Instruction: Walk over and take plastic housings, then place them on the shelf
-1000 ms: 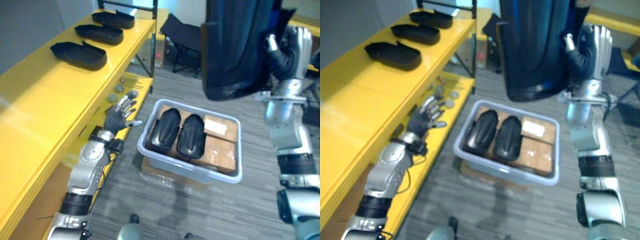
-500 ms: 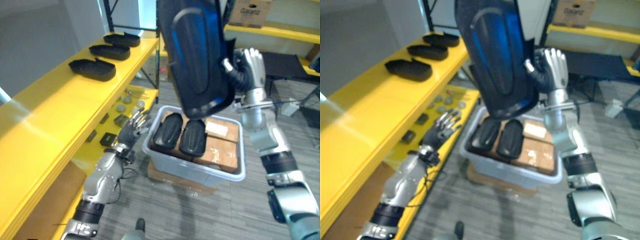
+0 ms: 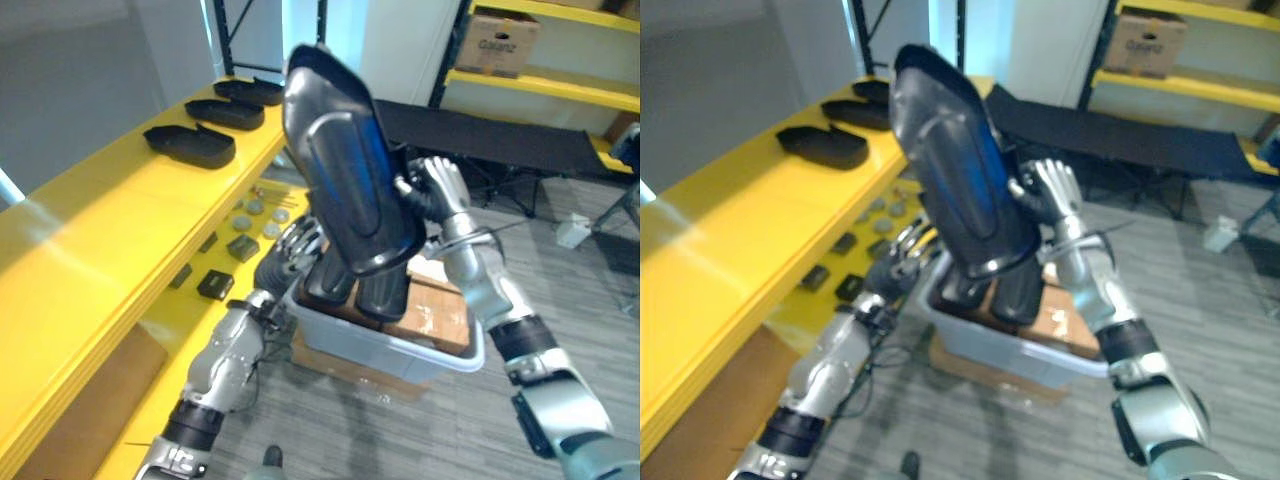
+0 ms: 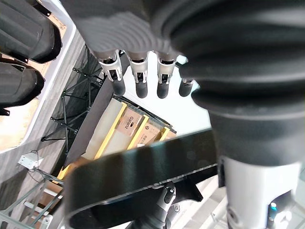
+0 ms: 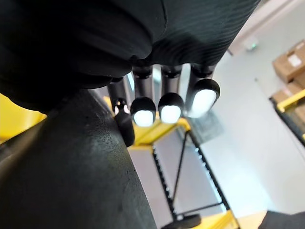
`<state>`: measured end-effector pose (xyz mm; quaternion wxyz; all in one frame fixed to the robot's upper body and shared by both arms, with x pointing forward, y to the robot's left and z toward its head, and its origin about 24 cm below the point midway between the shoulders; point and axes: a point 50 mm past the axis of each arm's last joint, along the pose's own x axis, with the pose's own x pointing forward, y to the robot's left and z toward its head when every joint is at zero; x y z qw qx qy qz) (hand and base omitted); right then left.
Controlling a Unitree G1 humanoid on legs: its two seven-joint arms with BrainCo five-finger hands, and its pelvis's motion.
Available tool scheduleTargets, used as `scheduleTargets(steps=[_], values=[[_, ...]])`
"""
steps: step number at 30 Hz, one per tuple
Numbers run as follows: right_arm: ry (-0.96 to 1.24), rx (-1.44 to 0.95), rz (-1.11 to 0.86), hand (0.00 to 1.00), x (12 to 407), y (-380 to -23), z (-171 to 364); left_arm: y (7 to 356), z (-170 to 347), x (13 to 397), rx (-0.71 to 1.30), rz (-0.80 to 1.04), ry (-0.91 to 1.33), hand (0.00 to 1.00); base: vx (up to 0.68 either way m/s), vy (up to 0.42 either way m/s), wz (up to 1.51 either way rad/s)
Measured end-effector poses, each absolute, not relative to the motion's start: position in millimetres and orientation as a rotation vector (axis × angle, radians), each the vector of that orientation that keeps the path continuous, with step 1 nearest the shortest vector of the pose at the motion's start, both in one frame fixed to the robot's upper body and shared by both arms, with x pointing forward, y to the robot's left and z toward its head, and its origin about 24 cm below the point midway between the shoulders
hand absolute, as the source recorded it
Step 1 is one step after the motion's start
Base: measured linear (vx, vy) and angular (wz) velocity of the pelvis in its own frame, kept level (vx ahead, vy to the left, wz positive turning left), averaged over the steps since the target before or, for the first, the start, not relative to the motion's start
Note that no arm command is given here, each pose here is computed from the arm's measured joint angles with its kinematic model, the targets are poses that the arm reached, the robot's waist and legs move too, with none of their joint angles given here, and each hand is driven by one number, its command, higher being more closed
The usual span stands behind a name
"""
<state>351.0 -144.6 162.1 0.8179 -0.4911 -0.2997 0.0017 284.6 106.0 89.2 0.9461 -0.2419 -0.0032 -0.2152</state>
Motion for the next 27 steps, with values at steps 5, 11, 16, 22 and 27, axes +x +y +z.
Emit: scheduleTargets(steps=[5,11,16,22,27], values=[[-0.636,-1.040,0.070,1.00,348.3,-129.1,151.6,97.4,84.1,282.3,-0.465,-0.465,0.022,0.00,-0.03,-0.002,-0.02],[-0.576,-1.049,0.158,1.00,343.6,-115.1,124.1,89.9,66.5,280.8,-0.411,-0.468,0.092,0.00,0.00,-0.005,0.04],[-0.566,-1.064,0.167,1.00,341.1,-114.3,117.6,91.0,60.6,278.1,-0.374,-0.461,0.112,1.00,0.00,-0.001,0.01],[-0.540,-1.075,0.169,1.00,337.5,-115.5,104.2,92.4,52.2,276.4,-0.346,-0.435,0.142,1.00,0.00,0.000,0.00],[-0.524,-1.052,0.168,1.00,330.3,-113.0,91.2,99.5,39.7,272.3,-0.264,-0.371,0.178,1.00,0.00,0.000,0.00]])
